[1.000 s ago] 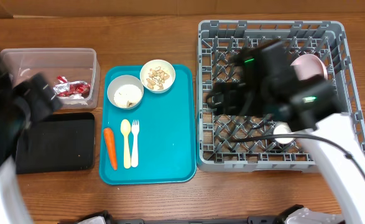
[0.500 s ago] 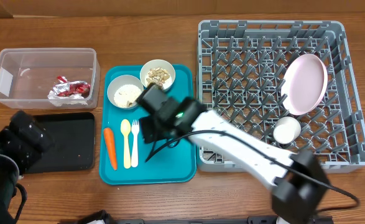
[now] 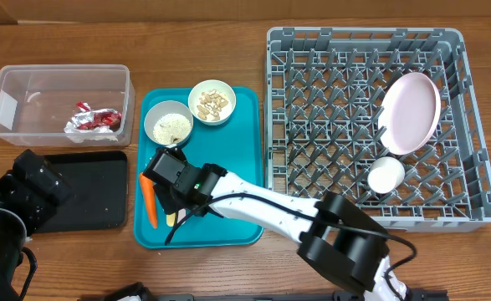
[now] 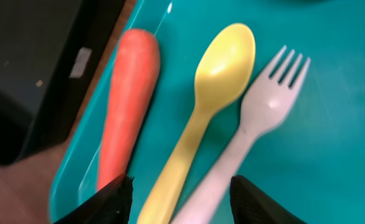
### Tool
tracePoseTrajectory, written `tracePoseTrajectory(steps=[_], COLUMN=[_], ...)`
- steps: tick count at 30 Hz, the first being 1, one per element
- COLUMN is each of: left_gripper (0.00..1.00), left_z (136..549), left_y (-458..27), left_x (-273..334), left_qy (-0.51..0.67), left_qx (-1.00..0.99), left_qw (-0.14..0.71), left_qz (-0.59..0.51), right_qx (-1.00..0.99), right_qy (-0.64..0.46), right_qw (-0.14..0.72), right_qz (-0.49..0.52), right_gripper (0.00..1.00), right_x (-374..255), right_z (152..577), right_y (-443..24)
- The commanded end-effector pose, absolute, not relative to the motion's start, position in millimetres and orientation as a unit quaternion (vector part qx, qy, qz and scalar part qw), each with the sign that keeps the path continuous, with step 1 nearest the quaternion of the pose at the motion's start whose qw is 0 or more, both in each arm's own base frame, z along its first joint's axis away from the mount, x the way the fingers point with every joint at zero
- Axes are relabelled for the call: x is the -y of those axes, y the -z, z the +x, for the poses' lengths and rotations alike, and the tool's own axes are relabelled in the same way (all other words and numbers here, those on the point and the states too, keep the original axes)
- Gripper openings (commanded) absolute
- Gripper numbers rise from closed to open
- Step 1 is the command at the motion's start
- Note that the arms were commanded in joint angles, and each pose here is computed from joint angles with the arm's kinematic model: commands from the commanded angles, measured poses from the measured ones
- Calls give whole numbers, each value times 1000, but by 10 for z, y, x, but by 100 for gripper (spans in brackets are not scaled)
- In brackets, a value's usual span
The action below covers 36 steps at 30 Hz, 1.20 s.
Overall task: Sort waste into correct bins and load items into the dishwasher rack
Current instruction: 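Reach the right gripper to the carrot, spoon and fork on the tray, then grasp the yellow spoon with the right gripper and lay it in the rack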
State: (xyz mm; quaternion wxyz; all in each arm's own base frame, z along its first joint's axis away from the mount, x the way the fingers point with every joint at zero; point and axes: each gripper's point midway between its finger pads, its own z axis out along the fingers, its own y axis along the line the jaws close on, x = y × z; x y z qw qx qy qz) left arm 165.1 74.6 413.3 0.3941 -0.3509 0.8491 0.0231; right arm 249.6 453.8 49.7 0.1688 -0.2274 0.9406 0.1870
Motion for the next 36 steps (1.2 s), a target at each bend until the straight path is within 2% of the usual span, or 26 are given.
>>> tracePoseTrajectory(steps=[1,7,16,24,29,36], left_gripper=[100,100,100,100,100,100], left_z=[1647,1646,1646,1647,1646,1646], left_y=[-4135,-4135,-4135,-4136,-4135,-4135], left_x=[-738,-739,-739,-739,-739,-739], left_qy=[-18,-18,-18,-18,-18,-18], left_qx=[-847,-847,-847,-847,-847,-847], left_qw=[395,395,395,395,395,395], left_qz=[-356,-356,-356,-356,-356,-356], right_qx=[-938,-936,-948,-956,-961,-954], right_qy=[-184,-189,-158,-111,-87,-99], right_qw=[191,196,166,170,168,187], right_qz=[-222,-222,-220,-213,-201,-214], right_gripper=[54,51,46,21,15,4], right_x=[-4580,-4645,-4554,-4353,-4198,-4171], right_z=[2622,2659,2610,2660,2760,2823], right_y=[-425,-311,98,133,-23,-483])
